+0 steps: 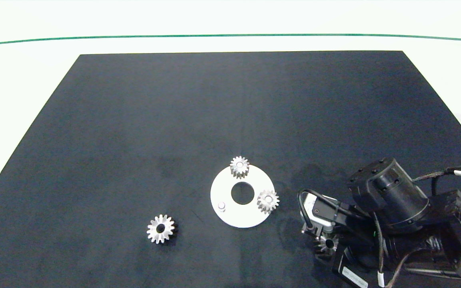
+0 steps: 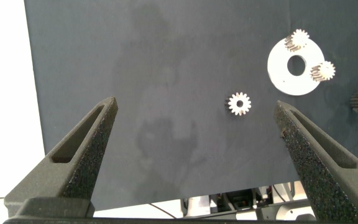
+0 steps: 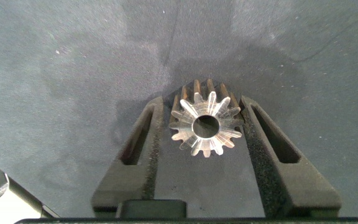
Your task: Remove an incorrectly installed larger gear and replace it with the correct smaller gear
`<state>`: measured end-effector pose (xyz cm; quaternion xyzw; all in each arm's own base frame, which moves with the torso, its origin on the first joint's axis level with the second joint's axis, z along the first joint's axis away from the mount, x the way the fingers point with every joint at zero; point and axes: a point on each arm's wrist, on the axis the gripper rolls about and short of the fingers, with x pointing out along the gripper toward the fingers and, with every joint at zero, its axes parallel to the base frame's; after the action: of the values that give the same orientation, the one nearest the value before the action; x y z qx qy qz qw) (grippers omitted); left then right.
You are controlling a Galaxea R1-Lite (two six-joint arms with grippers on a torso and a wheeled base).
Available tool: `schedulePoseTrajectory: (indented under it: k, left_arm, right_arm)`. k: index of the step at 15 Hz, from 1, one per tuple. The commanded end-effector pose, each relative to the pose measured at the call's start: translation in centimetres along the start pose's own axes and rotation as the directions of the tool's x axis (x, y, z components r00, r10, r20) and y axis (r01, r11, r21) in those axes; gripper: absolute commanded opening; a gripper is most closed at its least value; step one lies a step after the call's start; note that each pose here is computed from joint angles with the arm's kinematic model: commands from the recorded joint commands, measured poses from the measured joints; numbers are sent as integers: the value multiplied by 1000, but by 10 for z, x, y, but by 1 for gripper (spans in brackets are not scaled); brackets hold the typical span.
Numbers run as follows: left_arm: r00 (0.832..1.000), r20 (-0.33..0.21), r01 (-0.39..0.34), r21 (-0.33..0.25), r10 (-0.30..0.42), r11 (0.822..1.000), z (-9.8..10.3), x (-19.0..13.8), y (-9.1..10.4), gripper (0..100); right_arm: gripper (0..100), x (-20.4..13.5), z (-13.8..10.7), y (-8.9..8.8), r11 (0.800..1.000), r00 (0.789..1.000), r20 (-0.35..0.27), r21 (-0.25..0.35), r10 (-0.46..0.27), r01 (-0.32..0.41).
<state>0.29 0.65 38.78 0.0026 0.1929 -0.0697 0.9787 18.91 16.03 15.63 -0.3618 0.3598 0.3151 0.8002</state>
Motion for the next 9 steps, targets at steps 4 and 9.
schedulePoseTrajectory:
  k: [4, 9]
  left_arm:
    - [1000, -2, -2, 0, 2, 1000, -1, -1, 1, 100]
    - [1000, -2, -2, 0, 2, 1000, -1, -1, 1, 100]
  right_arm:
    - [35, 4, -1, 1, 1000, 1000, -17, -3, 5, -5]
    - [26, 3, -7, 3, 1000, 1000, -30, -8, 5, -5]
